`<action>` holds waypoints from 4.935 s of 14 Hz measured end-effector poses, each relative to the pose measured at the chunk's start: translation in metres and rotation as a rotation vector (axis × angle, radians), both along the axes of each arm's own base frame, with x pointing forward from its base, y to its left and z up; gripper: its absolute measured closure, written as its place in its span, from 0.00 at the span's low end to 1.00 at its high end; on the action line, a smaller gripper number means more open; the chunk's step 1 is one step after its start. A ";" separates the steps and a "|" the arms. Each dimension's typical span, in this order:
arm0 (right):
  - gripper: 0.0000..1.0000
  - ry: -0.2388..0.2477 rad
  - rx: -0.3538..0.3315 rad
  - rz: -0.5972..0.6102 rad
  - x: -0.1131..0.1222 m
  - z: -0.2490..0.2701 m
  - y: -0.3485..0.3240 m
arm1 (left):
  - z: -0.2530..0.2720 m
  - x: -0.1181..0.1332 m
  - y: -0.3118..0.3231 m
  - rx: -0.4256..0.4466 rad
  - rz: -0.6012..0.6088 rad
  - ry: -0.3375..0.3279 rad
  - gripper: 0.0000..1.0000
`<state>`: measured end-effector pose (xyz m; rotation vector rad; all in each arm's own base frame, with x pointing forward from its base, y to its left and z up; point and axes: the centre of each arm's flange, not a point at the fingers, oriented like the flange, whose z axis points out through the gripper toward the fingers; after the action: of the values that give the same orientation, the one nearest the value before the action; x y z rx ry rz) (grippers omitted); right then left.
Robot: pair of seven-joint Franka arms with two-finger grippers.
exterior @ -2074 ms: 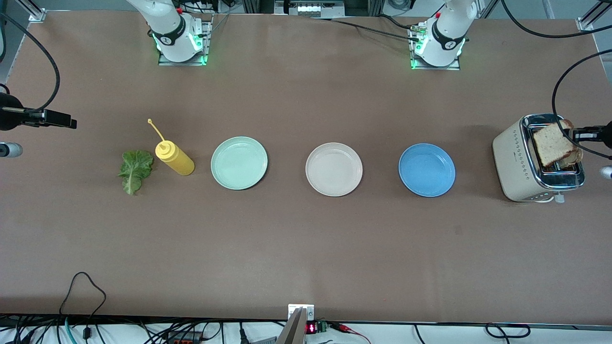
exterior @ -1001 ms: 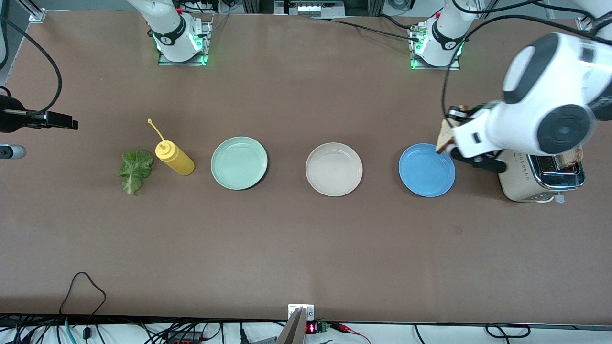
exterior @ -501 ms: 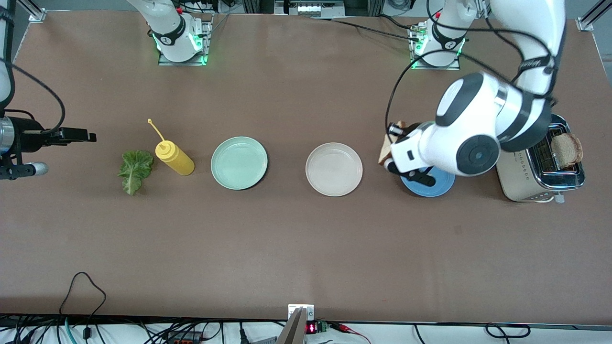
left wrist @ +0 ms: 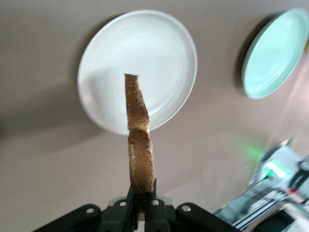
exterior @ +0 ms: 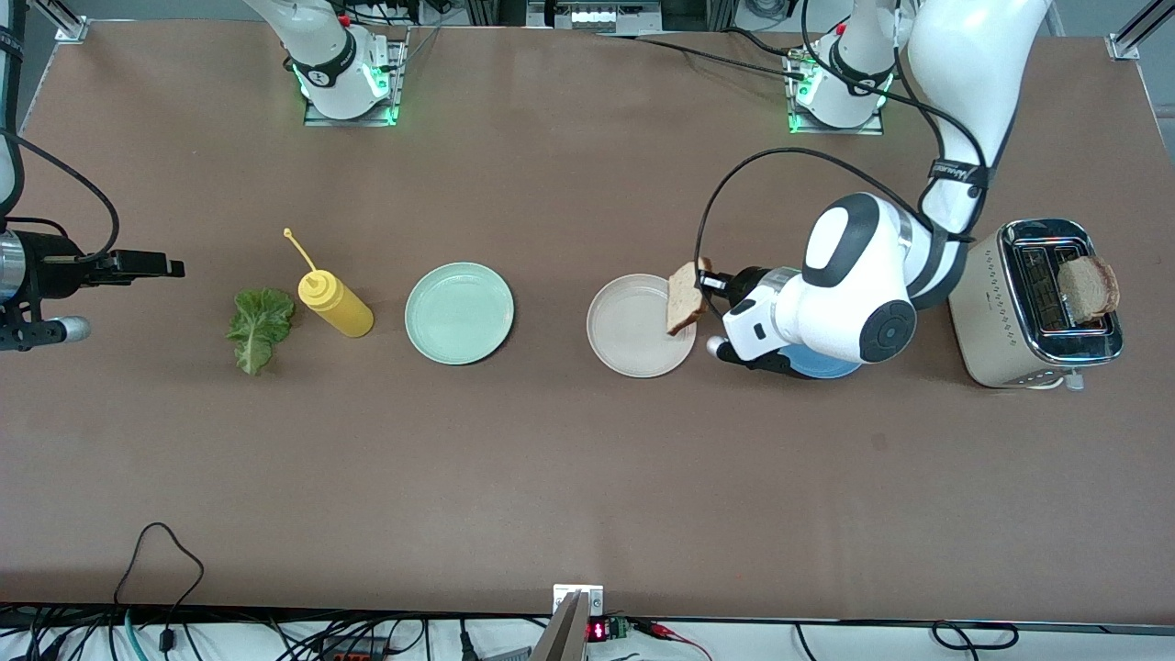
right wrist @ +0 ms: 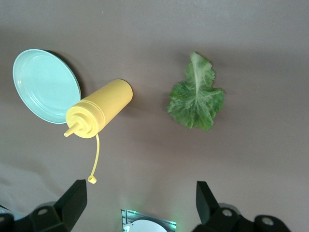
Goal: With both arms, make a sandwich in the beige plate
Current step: 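Lower the bread onto the beige plate and open the left gripper, then withdraw the left gripper back toward the toaster, then reach the right gripper to the yellow bottle and grasp it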
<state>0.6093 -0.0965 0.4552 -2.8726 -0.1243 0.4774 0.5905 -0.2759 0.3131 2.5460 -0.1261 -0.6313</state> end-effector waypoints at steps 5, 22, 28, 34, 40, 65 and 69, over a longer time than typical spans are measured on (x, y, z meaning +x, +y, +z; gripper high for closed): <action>0.00 -0.001 0.003 0.007 0.000 0.000 0.003 | -0.034 -0.004 -0.036 -0.057 0.110 -0.046 0.93; 0.00 0.031 0.005 0.018 -0.001 -0.008 0.008 | -0.084 -0.020 -0.049 -0.098 0.225 0.050 0.93; 0.00 -0.012 -0.092 -0.019 -0.009 0.024 -0.003 | -0.106 -0.012 -0.017 -0.098 0.247 0.060 0.93; 0.00 -0.022 -0.122 -0.039 -0.019 0.026 -0.010 | -0.115 0.006 0.044 -0.133 0.271 0.031 0.70; 0.00 -0.016 -0.168 -0.100 -0.018 0.032 0.013 | -0.090 -0.001 0.036 -0.166 0.217 0.069 0.10; 0.00 -0.173 0.186 0.445 -0.080 -0.080 -0.042 | 0.255 0.025 0.286 0.492 0.100 -0.484 0.00; 0.00 -0.283 0.312 0.610 -0.095 -0.118 -0.050 | 0.291 0.007 0.285 0.493 0.095 -0.463 0.00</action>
<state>0.5138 -0.1468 0.3370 -2.5304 -1.0395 0.1216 0.5972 0.0095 0.6036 3.1142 -0.0055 -0.0176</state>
